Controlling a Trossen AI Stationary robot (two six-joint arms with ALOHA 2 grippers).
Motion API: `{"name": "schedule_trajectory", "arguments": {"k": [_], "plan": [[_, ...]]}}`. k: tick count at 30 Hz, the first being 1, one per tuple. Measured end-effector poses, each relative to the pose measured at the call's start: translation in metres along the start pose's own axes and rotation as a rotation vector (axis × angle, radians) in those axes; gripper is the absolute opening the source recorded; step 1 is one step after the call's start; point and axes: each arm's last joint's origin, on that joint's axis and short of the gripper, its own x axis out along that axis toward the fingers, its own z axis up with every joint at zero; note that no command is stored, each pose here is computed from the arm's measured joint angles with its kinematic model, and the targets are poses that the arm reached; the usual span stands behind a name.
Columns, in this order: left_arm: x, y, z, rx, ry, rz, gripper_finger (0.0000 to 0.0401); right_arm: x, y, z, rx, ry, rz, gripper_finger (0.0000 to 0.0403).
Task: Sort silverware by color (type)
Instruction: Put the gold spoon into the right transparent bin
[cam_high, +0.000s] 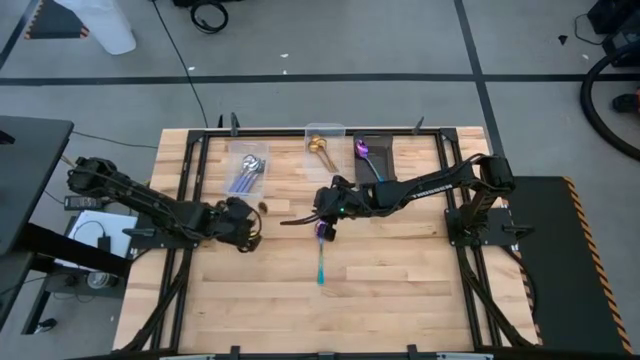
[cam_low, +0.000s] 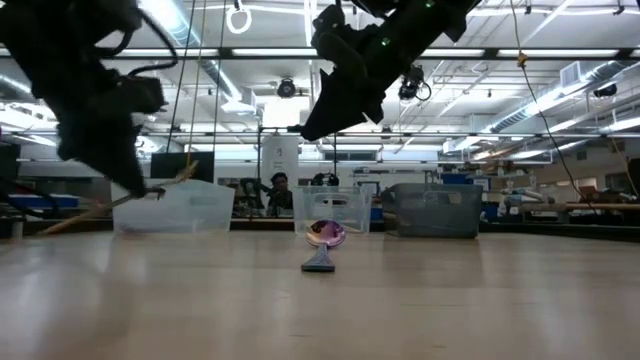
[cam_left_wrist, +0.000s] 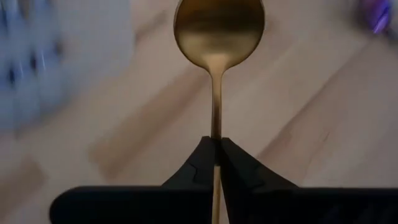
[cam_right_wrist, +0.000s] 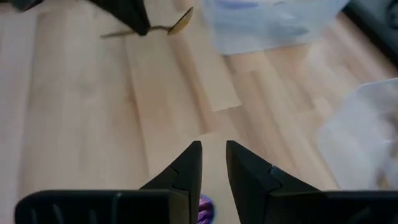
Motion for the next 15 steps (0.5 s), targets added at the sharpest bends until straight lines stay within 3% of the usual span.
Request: {"name": "schedule_trajectory", "arguments": {"k": [8,15], "plan": [[0.000,-0.013,0.025,0.033,-0.313,-0.037,0.0017,-0.002,0.002,0.007,-0.032,-0.098,-0.117,0.0094],[-0.005,-0.021,0.058,0.078,-0.590,-0.023,0.0018,-0.004,0.005,0.018,-0.091,-0.213,-0.165,0.0129]]}}
